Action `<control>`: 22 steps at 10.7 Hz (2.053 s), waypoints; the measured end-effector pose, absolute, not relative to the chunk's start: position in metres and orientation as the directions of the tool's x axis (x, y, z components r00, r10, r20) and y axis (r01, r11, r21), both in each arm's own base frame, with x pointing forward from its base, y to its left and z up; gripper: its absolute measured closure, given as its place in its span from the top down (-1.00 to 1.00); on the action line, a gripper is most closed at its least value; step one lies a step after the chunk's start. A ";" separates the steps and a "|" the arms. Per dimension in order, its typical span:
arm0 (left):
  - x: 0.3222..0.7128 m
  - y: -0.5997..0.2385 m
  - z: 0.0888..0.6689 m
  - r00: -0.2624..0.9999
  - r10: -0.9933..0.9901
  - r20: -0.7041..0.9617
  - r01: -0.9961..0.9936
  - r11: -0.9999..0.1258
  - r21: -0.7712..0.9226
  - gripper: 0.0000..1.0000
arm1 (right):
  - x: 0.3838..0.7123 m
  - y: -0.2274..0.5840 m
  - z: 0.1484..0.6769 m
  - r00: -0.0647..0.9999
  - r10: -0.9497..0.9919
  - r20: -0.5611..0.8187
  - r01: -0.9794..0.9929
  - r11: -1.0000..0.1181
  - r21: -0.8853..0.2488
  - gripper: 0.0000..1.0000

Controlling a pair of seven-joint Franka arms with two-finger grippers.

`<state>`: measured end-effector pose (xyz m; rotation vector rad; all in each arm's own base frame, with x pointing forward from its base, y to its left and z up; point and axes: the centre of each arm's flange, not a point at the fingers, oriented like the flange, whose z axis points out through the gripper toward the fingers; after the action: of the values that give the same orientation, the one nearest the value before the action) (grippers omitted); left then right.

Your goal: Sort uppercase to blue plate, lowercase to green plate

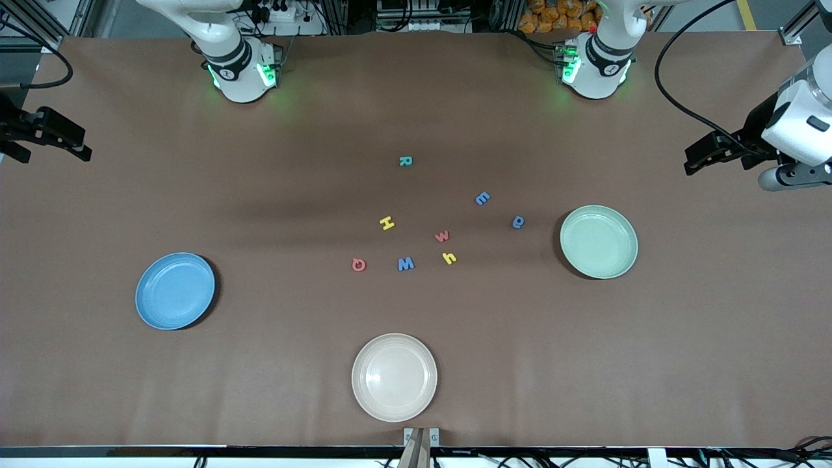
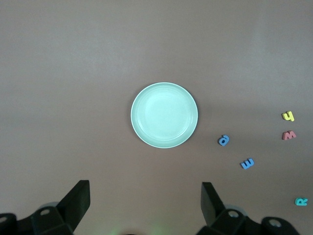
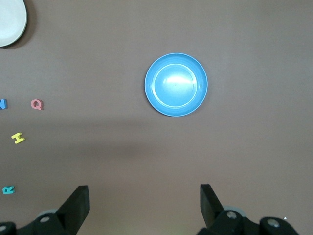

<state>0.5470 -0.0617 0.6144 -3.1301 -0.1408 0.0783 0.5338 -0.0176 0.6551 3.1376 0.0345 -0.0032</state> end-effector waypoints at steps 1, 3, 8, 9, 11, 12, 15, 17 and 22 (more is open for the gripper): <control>0.547 -0.062 0.614 0.995 0.090 -0.051 0.089 -0.996 -0.010 1.00 | 0.534 -0.018 0.655 1.000 0.022 -0.002 0.022 -1.000 0.004 1.00; 0.547 -0.063 0.611 0.995 0.087 -0.056 0.087 -0.996 -0.011 1.00 | 0.534 -0.017 0.654 1.000 0.023 -0.007 0.023 -1.000 0.003 1.00; 0.546 -0.069 0.609 0.995 0.078 -0.061 0.078 -0.997 -0.012 1.00 | 0.537 0.000 0.643 0.998 0.055 -0.033 0.055 -0.998 0.001 1.00; 0.546 -0.069 0.608 0.995 0.079 -0.062 0.078 -0.997 -0.012 1.00 | 0.539 0.008 0.638 0.997 0.070 -0.040 0.070 -0.998 0.000 1.00; 0.545 -0.068 0.606 0.995 0.079 -0.068 0.078 -0.997 -0.013 1.00 | 0.540 0.012 0.634 0.996 0.077 -0.051 0.077 -0.997 -0.001 1.00; 0.545 -0.069 0.603 0.994 0.078 -0.073 0.078 -0.997 -0.014 1.00 | 0.541 0.012 0.630 0.995 0.078 -0.060 0.078 -0.997 -0.001 1.00; 0.546 -0.076 0.581 0.995 0.067 -0.074 0.066 -0.998 -0.015 1.00 | 0.545 0.012 0.617 0.993 0.078 -0.086 0.078 -0.997 -0.003 1.00; 0.546 -0.080 0.560 0.995 0.064 -0.070 0.063 -0.998 -0.016 1.00 | 0.547 0.016 0.614 0.992 0.085 -0.091 0.085 -0.996 -0.004 1.00; 0.537 -0.110 0.507 0.990 0.128 -0.054 0.130 -0.991 0.025 1.00 | 0.556 0.073 0.572 0.981 0.107 -0.164 0.109 -0.994 0.001 1.00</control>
<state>0.5373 -0.1099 0.5066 -3.1624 -0.2048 0.0832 0.5560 0.0733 0.5723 3.1162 0.1696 -0.2572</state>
